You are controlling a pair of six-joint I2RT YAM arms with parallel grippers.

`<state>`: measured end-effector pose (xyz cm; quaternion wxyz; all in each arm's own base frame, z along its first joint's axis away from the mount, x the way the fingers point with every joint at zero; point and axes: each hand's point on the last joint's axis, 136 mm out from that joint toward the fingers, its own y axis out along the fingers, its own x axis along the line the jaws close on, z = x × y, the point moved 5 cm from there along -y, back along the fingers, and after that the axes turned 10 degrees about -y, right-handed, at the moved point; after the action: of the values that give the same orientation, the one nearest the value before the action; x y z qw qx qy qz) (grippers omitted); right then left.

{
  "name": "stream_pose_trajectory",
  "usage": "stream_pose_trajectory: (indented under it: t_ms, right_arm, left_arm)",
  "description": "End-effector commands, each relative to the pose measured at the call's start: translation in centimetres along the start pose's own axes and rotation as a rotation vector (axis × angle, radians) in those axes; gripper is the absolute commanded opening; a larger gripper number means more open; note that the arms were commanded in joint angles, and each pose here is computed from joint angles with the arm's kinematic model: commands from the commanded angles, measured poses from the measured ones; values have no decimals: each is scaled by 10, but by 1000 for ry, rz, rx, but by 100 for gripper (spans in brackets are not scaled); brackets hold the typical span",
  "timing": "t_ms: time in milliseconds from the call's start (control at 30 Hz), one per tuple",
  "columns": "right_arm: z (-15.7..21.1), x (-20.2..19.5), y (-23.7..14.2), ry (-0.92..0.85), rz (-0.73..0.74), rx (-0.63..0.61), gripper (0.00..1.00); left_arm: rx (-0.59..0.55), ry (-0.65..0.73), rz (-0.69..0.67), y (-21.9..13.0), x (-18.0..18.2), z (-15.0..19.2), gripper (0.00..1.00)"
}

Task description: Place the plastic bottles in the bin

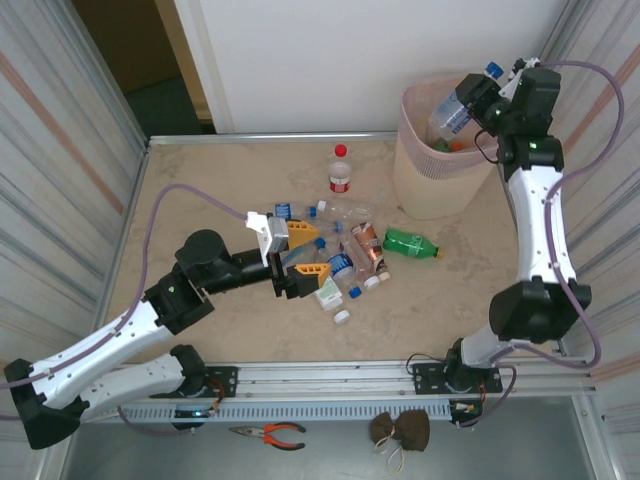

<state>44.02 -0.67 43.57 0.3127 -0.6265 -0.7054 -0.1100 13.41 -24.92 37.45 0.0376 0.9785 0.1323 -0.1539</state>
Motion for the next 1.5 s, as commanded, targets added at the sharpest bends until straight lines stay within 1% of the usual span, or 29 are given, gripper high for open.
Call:
stream_pose_trajectory:
  t_ms: [0,33,133,200,333,433,700,1067,1133,1267,1367,1467]
  right_arm:
    - [-5,-16,18,211,103,-20,33]
    - [-11,-15,23,239,125,-35,35]
    - [-3,-31,45,342,230,-15,37]
    - [7,-39,59,403,290,1,40]
    - [27,-50,88,516,372,38,40]
    - [36,-54,102,542,447,45,40]
    - [65,-79,138,650,518,66,40]
    - [118,-121,167,724,659,153,44]
    - [126,-127,169,733,684,166,46]
    - [136,-136,169,750,729,187,60]
    - [134,-137,166,750,736,182,70]
    - [125,-131,161,748,724,169,75]
  left_arm:
    - [-24,10,-7,-1,1,-4,81]
    - [-26,10,-6,-1,1,-4,81]
    - [-21,10,-10,0,2,-3,81]
    - [-11,9,-16,0,3,-1,81]
    - [-1,13,-29,0,5,1,81]
    - [4,16,-34,0,6,1,81]
    - [12,10,-66,-2,12,3,81]
    - [26,-23,-104,-3,25,8,81]
    - [29,-30,-111,-2,27,9,81]
    - [38,-39,-117,-1,28,11,81]
    - [44,-47,-138,-1,32,13,81]
    - [60,-65,-163,-1,35,15,81]
